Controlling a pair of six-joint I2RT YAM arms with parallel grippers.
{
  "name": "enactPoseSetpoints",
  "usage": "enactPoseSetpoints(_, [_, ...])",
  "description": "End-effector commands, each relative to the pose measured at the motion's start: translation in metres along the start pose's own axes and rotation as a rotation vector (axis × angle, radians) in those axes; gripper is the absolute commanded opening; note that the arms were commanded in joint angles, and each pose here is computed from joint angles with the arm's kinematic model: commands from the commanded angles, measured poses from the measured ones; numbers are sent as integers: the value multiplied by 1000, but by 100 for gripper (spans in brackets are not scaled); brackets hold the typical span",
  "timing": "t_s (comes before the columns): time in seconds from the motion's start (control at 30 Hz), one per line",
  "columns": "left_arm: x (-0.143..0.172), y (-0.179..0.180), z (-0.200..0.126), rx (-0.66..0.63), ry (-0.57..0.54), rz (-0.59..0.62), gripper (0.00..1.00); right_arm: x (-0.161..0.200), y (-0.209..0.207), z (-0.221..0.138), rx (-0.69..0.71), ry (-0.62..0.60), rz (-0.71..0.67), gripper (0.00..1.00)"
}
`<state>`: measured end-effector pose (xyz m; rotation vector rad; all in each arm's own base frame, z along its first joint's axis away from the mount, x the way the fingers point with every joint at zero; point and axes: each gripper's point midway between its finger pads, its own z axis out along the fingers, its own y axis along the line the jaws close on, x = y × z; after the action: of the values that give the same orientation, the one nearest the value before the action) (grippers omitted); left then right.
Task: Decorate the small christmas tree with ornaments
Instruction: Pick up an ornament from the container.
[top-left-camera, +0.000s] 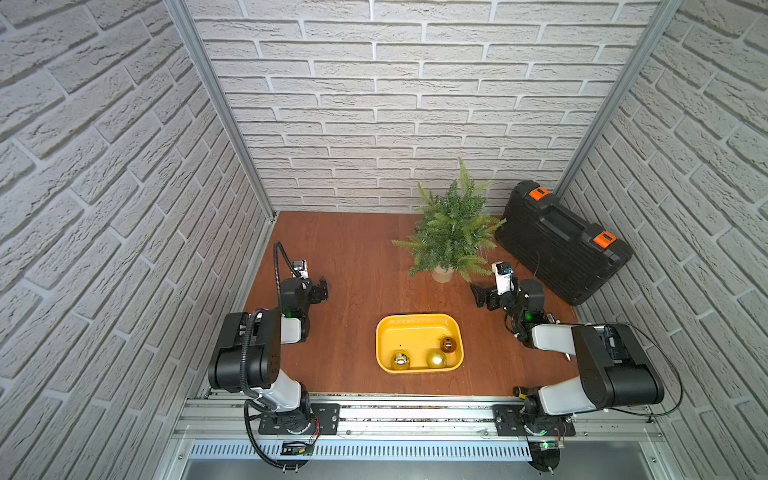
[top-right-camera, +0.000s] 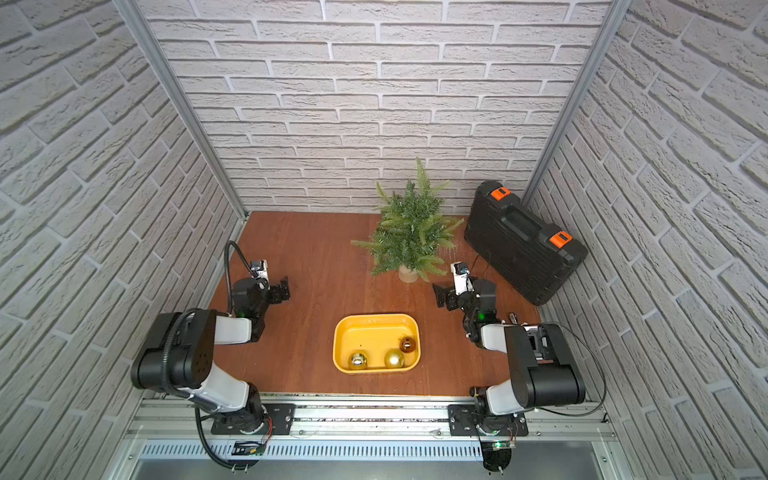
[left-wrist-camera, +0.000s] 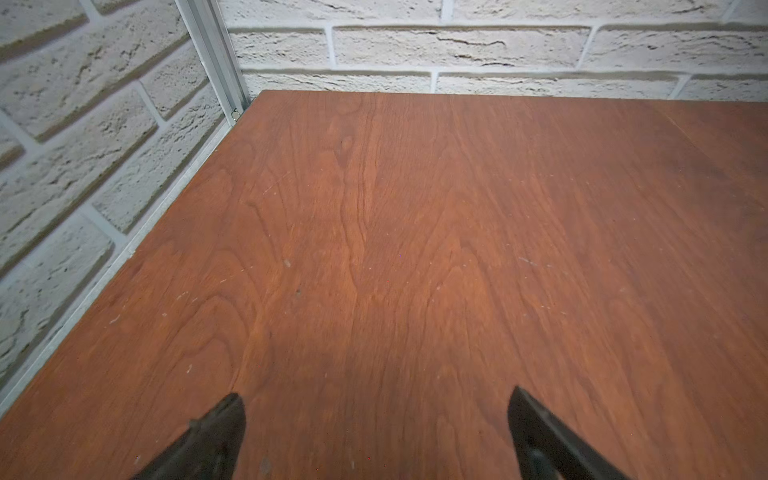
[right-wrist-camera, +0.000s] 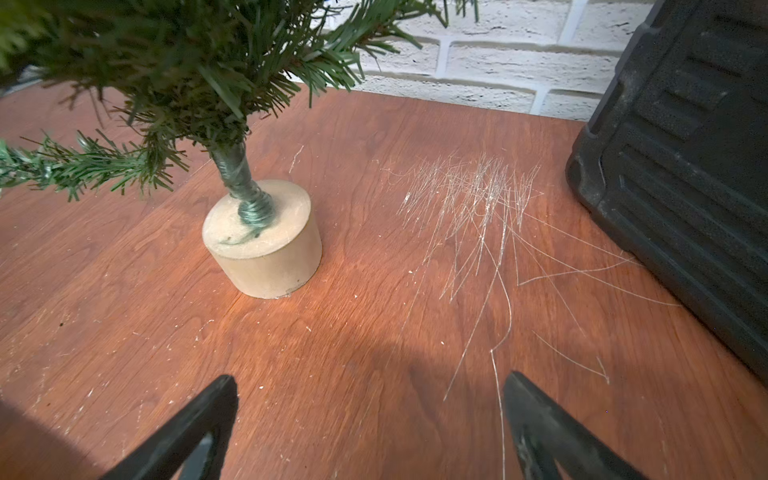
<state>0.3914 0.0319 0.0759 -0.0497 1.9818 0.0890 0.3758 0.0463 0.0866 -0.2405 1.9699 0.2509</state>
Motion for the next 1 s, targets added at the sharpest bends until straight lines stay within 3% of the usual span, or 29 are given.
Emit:
enactPoseSetpoints(0.0, [-15, 3, 1, -3, -57, 2, 98, -13, 1, -1, -13, -40, -18, 100])
enactPoseSetpoints(0.97, [-14, 2, 1, 1, -55, -1, 98, -13, 0, 0, -14, -39, -13, 100])
